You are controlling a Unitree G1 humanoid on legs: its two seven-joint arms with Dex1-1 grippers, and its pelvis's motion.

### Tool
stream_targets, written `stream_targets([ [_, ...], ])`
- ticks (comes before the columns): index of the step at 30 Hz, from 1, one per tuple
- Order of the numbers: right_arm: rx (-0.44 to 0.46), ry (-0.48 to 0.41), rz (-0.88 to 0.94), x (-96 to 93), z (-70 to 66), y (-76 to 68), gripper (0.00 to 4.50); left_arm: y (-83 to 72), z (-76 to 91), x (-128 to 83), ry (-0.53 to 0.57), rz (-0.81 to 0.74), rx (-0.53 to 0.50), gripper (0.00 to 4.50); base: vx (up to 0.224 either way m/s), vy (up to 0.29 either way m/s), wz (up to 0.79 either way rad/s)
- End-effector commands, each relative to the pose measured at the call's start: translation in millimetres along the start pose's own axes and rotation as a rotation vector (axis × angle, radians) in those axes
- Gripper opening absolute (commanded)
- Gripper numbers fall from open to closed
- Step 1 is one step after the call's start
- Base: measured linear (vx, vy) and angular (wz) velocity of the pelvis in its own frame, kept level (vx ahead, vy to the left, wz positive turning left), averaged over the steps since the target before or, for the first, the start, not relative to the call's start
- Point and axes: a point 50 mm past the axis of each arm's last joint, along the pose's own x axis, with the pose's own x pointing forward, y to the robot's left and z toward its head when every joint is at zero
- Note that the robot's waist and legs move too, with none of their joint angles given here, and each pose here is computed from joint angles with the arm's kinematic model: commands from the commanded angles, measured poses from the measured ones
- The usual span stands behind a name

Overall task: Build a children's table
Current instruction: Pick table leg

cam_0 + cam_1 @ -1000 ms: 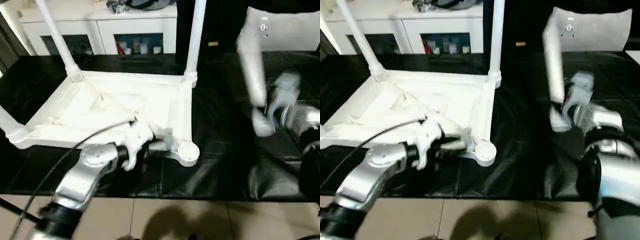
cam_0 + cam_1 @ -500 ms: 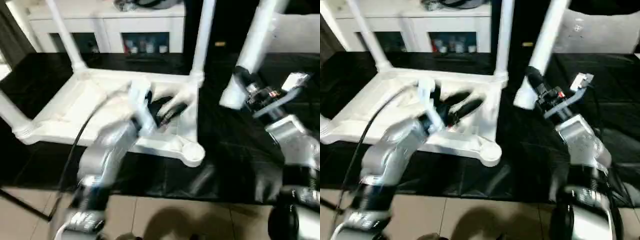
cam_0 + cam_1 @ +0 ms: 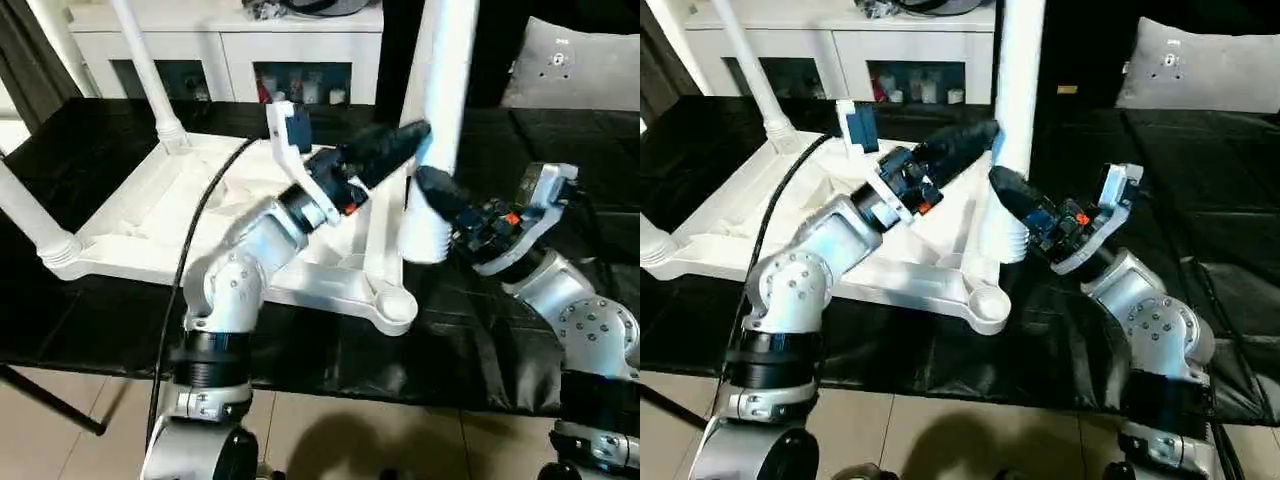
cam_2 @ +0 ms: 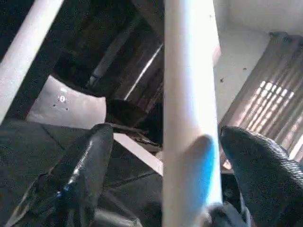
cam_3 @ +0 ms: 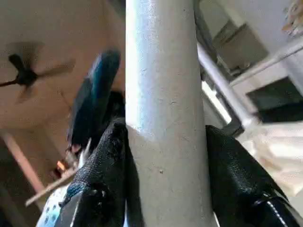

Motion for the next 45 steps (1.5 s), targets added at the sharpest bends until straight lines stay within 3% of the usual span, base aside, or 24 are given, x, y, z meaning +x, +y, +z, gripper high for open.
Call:
stream_targets([
  [1, -0.048, 0.052, -0.014, 4.3, -3.2, 1.5, 1.89, -0.8, 2.6, 2.4, -0.007, 0.014, 0.002, 4.4, 0.0, 0.0, 0.0],
  [3, -0.071, 0.077, -0.03, 6.2, -6.7, 1.0, 1.89, -0.2, 0.3, 3.2, 0.014, 0.026, 0.033, 4.5, 0.0, 0.0, 0.0],
  [7, -0.201, 0.148, -0.059, 16.3, -16.4, 2.3, 1.89, 0.4, -7.7, 8.2, 0.016, 0.073, 0.118, 4.5, 0.0, 0.0, 0.0],
  [10, -0.269, 0.142, -0.123, 22.2, -21.1, -3.6, 1.89, -2.6, -8.3, 13.2, -0.042, 0.107, 0.197, 4.16, 0.0, 0.0, 0.0],
  [12, -0.285, 0.153, -0.137, 23.8, -24.9, -5.6, 1.89, -4.2, -8.9, 14.7, -0.065, 0.115, 0.204, 4.1, 0.0, 0.0, 0.0],
  [13, -0.297, 0.175, -0.143, 25.3, -30.7, -7.5, 1.89, -7.0, -9.1, 16.4, -0.103, 0.114, 0.201, 3.84, 0.0, 0.0, 0.0],
  [18, -0.324, 0.181, -0.157, 28.0, -37.1, -11.0, 1.89, -11.8, -9.3, 18.6, -0.182, 0.12, 0.17, 3.46, 0.0, 0.0, 0.0],
  [38, -0.371, 0.18, -0.153, 34.3, -41.0, -13.6, 1.89, -7.2, -18.2, 18.5, -0.18, 0.136, 0.172, 1.93, 0.0, 0.0, 0.0],
  [45, -0.406, 0.205, -0.178, 34.5, -41.2, -15.9, 1.89, -2.9, -18.4, 17.5, -0.175, 0.167, 0.178, 1.83, 0.0, 0.0, 0.0],
])
